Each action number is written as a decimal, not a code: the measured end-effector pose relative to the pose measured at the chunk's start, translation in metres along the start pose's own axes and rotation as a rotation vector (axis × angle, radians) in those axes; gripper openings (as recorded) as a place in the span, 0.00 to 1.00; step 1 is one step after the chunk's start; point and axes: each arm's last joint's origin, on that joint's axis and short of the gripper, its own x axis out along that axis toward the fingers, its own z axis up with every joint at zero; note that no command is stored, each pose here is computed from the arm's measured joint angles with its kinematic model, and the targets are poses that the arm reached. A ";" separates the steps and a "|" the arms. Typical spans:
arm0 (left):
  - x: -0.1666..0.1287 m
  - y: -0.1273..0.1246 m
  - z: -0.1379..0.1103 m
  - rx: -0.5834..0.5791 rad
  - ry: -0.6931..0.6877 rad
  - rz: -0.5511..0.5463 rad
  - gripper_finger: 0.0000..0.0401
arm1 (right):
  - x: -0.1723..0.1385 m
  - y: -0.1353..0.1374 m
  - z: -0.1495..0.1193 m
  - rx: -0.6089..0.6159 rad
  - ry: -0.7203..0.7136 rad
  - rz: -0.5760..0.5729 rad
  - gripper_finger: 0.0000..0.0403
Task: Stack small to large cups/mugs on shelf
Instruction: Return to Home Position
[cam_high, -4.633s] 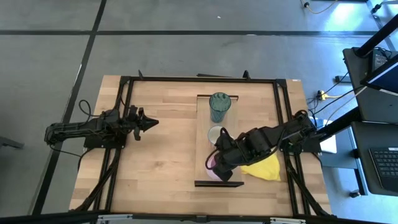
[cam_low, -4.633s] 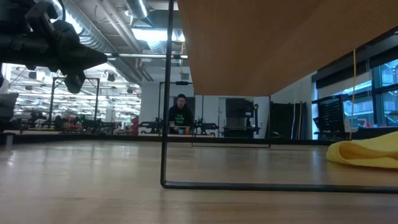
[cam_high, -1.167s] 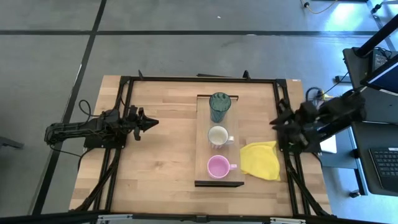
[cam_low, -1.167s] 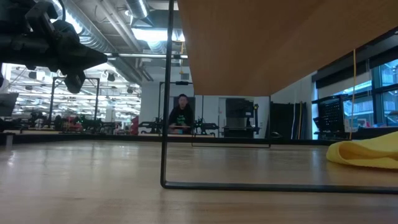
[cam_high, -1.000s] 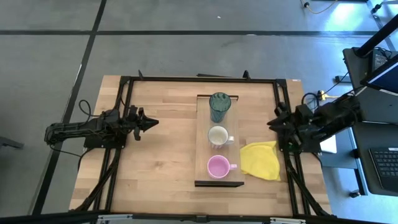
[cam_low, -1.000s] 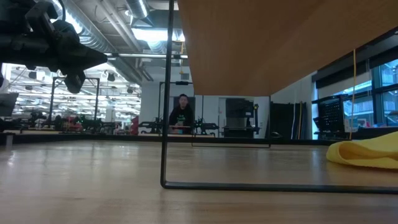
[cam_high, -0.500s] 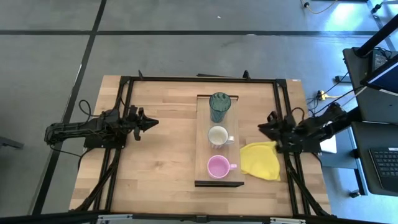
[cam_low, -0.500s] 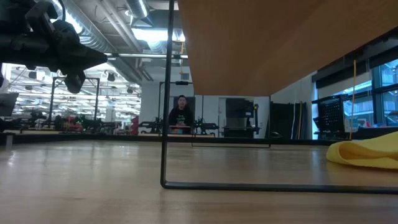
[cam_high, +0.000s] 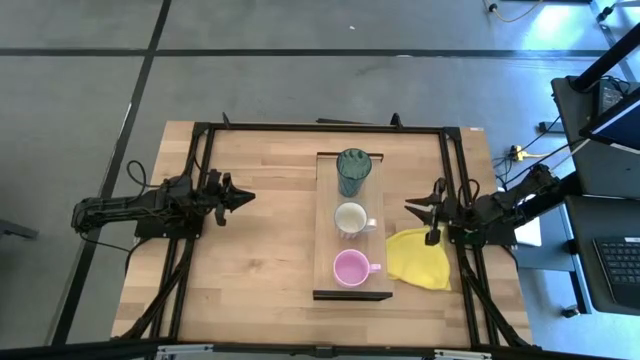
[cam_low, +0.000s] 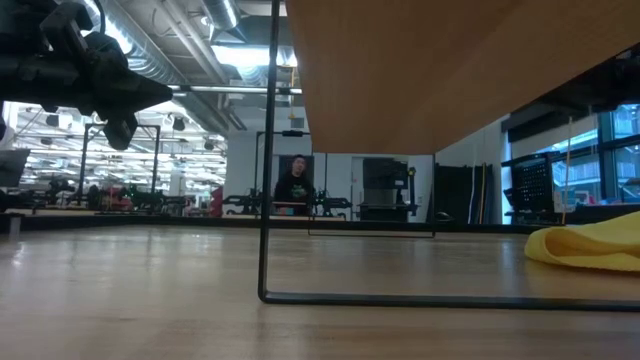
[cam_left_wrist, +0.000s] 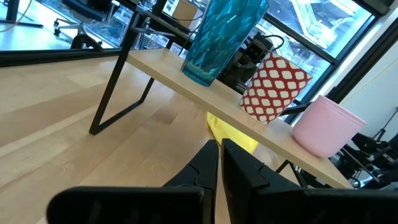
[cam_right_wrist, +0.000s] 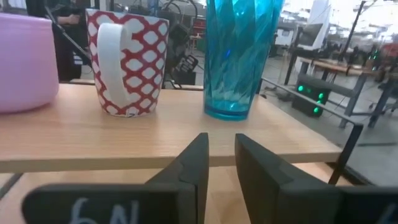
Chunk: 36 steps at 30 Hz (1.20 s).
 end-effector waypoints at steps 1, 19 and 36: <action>0.000 0.000 0.000 0.000 0.001 0.000 0.03 | 0.000 0.000 0.000 -0.009 0.000 0.000 0.20; 0.000 0.000 0.000 0.000 0.000 0.001 0.03 | 0.000 0.000 0.000 -0.010 0.000 0.000 0.20; 0.000 0.000 0.000 0.000 0.001 0.000 0.03 | 0.000 0.000 0.000 -0.010 -0.001 0.001 0.20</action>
